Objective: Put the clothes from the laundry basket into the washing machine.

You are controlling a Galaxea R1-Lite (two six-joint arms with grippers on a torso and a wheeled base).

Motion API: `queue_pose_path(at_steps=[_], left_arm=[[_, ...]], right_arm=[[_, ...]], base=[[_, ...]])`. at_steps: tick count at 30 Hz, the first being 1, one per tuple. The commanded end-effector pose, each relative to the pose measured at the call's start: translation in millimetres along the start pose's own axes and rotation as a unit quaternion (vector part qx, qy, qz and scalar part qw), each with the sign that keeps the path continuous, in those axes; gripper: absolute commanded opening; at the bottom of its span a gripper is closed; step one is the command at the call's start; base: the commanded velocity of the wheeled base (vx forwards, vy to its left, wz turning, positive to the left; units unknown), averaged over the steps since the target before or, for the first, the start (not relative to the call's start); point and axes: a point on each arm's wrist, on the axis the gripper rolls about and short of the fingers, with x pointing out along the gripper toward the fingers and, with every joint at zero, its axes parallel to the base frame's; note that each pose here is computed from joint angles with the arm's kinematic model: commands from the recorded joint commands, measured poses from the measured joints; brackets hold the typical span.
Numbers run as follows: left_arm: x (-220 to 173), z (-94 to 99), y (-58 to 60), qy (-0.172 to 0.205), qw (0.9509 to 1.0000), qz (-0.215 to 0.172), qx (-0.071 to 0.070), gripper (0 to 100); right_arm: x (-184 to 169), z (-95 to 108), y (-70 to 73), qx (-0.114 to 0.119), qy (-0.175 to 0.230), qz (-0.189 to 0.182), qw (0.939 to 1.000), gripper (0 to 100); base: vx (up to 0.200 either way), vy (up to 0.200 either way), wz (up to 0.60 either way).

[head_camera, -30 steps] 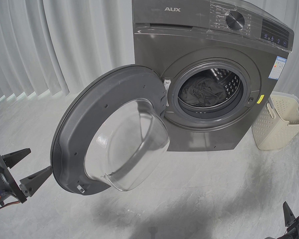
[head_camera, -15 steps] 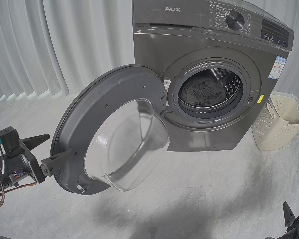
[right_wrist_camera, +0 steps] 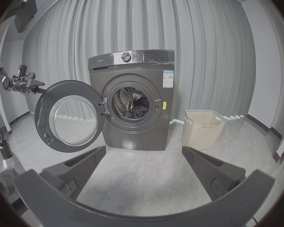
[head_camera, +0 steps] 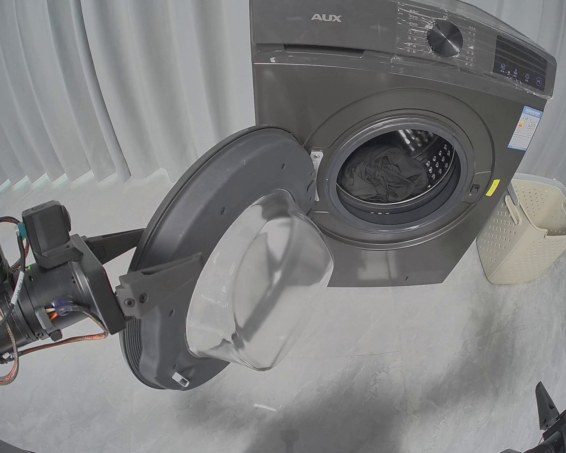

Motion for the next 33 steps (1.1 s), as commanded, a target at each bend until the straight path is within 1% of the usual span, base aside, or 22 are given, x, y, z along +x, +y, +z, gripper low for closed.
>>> queue_pose_path(at_steps=[1, 7, 13, 16, 17, 19, 20, 21, 23, 24, 25, 27, 28, 30, 33], left_arm=[[7, 2.4, -15.2, 0.002, 0.9993, -0.036, -0.005, 100], [5, 1.6, -15.4, 0.003, 0.9995, -0.030, -0.013, 100], [19, 9.4, -13.6, -0.012, 0.9995, 0.024, -0.014, 100], [31, 10.7, -15.5, -0.008, 0.9995, 0.025, -0.017, 100], [37, 11.0, -15.3, -0.005, 0.9994, 0.027, -0.020, 100], [46, 12.3, -17.4, -0.006, 0.9990, 0.038, -0.024, 100], [49, 13.0, -19.9, -0.006, 0.9989, 0.037, -0.026, 100], [52, 15.0, -24.7, -0.010, 0.9989, 0.031, -0.034, 100], [55, 20.5, -34.6, -0.020, 0.9977, 0.011, -0.063, 100], [56, 22.4, -37.3, -0.023, 0.9971, 0.007, -0.071, 100], [58, 21.9, -39.7, -0.021, 0.9970, 0.003, -0.075, 100], [61, 20.0, -44.2, -0.016, 0.9971, -0.005, -0.074, 100], [61, 20.0, -44.2, -0.016, 0.9971, -0.005, -0.074, 100], [64, 16.1, -49.2, -0.007, 0.9971, -0.015, -0.074, 100], [66, 15.2, -53.0, -0.006, 0.9969, -0.023, -0.075, 100]], right_arm=[[-1, -2, 0.0, 0.000, -0.005, 0.000, 1.0000, 100], [-1, -2, 0.0, 0.000, -0.005, 0.000, 1.0000, 100], [-1, -2, 0.0, -0.001, -0.005, 0.000, 1.0000, 100], [-1, -2, 0.0, -0.001, -0.005, 0.000, 1.0000, 100], [-1, -2, 0.0, -0.001, -0.005, 0.000, 1.0000, 100], [-1, -2, 0.0, -0.001, -0.005, 0.000, 1.0000, 100], [-1, -2, 0.0, -0.001, -0.005, 0.000, 1.0000, 100], [-1, -2, 0.0, -0.001, -0.005, 0.000, 1.0000, 100], [-1, -2, 0.0, -0.001, -0.005, 0.000, 1.0000, 100], [-1, -2, 0.0, -0.001, -0.005, 0.000, 1.0000, 100], [-1, -2, 0.0, -0.001, -0.005, 0.000, 1.0000, 100], [-1, -2, 0.0, -0.001, -0.005, 0.000, 1.0000, 100], [-1, -2, 0.0, -0.001, -0.005, 0.000, 1.0000, 100], [-1, -2, 0.0, -0.001, -0.005, 0.000, 1.0000, 100], [-1, -2, 0.0, -0.001, -0.005, 0.000, 1.0000, 100]], base=[[0.000, 0.000, 0.00], [0.000, 0.000, 0.00], [0.000, 0.000, 0.00], [0.000, 0.000, 0.00], [0.000, 0.000, 0.00], [0.000, 0.000, 0.00], [0.000, 0.000, 0.00], [0.000, 0.000, 0.00], [0.000, 0.000, 0.00], [0.000, 0.000, 0.00], [0.000, 0.000, 0.00], [0.000, 0.000, 0.00], [0.000, 0.000, 0.00], [0.000, 0.000, 0.00], [0.000, 0.000, 0.00]])
